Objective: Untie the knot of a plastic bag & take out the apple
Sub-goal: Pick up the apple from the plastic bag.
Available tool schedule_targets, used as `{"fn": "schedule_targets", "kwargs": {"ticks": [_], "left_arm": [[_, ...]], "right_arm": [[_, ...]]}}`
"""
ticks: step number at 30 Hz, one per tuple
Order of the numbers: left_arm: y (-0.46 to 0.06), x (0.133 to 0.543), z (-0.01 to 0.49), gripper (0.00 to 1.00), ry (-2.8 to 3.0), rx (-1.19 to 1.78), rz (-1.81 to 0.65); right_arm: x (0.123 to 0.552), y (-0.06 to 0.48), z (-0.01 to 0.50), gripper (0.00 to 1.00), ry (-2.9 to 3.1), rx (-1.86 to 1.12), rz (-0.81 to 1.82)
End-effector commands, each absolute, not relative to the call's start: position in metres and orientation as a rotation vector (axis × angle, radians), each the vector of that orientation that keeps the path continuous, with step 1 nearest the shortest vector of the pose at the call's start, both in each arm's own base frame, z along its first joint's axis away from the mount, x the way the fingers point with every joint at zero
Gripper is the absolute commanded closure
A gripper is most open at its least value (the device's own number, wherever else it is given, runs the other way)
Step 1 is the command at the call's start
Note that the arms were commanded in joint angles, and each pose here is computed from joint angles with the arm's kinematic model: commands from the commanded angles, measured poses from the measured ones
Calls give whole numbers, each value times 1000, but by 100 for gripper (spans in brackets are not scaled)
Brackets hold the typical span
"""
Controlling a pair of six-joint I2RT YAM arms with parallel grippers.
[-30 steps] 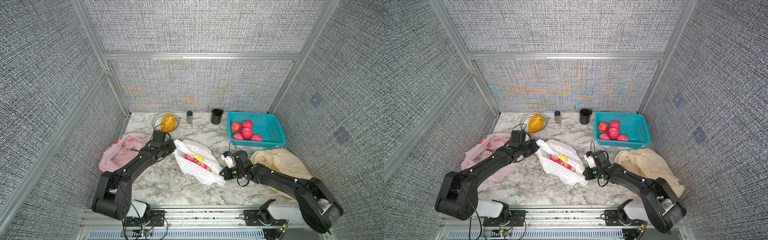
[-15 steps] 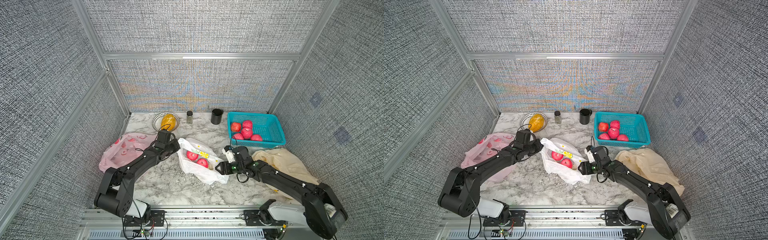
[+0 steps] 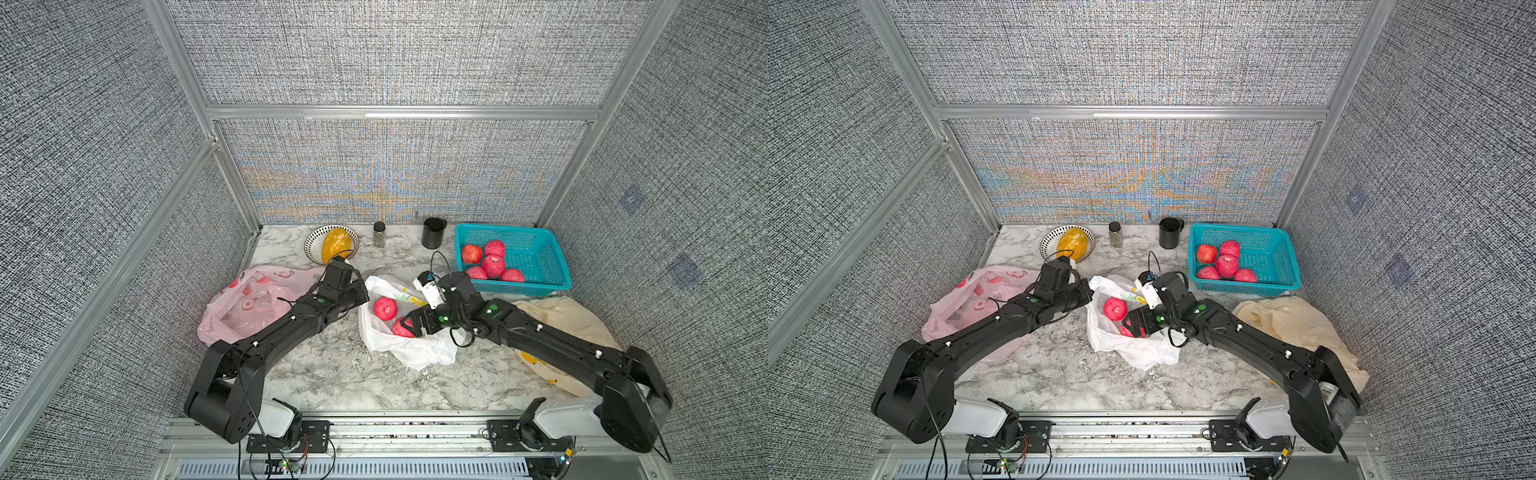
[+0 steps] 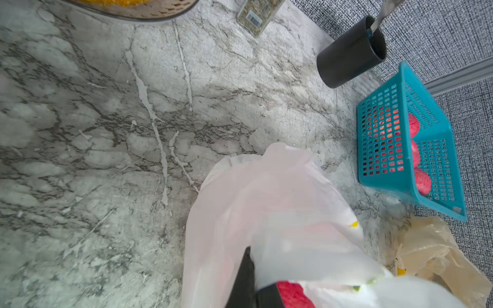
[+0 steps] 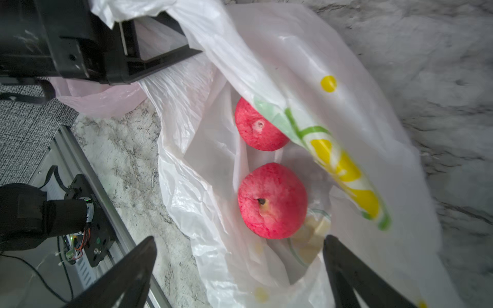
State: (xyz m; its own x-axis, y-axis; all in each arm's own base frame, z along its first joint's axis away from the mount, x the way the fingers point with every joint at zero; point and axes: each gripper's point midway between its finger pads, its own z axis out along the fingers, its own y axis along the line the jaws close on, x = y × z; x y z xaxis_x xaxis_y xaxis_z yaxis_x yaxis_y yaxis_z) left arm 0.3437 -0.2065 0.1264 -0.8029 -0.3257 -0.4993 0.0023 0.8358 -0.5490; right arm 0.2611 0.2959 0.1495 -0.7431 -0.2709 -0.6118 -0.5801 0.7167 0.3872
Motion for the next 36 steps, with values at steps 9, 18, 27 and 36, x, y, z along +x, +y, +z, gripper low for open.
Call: {"fn": "schedule_targets", "kwargs": {"ticks": [9,18,27,36], "left_arm": [[-207,328,111,92,2459,-241,-703],[-207,327,109,92,2463,-243,-700],[-206,327,109,92,2463,-241,-695],[-206,326,105,92,2473,-240,-685]], "right_arm": [[288,311,97,2,2444,-655,655],[278,313,61,2,2525,-684,587],[280,315,53,25,2526,-685,572],[276,320,94,39,2414,-685,674]]}}
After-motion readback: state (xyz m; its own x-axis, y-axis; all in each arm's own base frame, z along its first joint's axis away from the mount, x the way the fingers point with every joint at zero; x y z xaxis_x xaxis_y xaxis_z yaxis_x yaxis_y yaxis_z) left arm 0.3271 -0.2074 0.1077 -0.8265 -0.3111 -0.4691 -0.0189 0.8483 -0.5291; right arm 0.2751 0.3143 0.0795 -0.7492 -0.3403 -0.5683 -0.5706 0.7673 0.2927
